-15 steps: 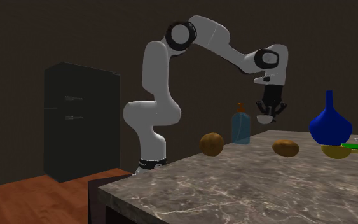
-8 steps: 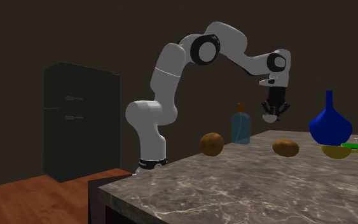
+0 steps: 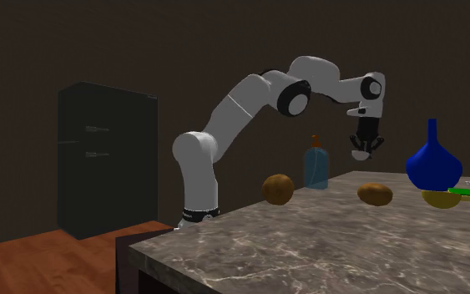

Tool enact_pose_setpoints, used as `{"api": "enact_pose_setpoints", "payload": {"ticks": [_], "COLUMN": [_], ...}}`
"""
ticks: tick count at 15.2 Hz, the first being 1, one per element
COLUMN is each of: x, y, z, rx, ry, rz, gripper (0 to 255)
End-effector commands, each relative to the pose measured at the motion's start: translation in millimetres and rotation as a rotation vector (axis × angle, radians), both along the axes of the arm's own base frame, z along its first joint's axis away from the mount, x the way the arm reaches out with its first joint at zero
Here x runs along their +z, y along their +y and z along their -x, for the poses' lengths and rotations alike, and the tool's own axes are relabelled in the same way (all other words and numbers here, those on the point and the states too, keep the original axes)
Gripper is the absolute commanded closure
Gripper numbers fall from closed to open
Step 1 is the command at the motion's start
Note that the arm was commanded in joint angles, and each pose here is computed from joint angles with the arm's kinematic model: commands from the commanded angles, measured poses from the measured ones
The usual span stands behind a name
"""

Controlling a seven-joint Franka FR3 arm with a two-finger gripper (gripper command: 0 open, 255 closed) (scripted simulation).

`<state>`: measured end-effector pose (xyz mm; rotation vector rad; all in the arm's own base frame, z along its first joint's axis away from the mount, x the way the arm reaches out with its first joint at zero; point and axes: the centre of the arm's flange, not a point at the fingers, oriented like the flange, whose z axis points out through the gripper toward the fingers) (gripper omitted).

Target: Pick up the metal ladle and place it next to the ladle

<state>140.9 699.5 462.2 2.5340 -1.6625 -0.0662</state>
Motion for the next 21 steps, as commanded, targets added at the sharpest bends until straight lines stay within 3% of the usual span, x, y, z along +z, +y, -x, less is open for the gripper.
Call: {"api": "enact_pose_setpoints", "payload": {"ticks": [1, 21], "x": [-4.9, -112.8], "y": [7.5, 7.5], "z": [4.3, 4.3], "rx": [-0.001, -0.001], "ry": [-0.001, -0.001], "rz": [0.001, 0.001], "gripper": [255, 255]}}
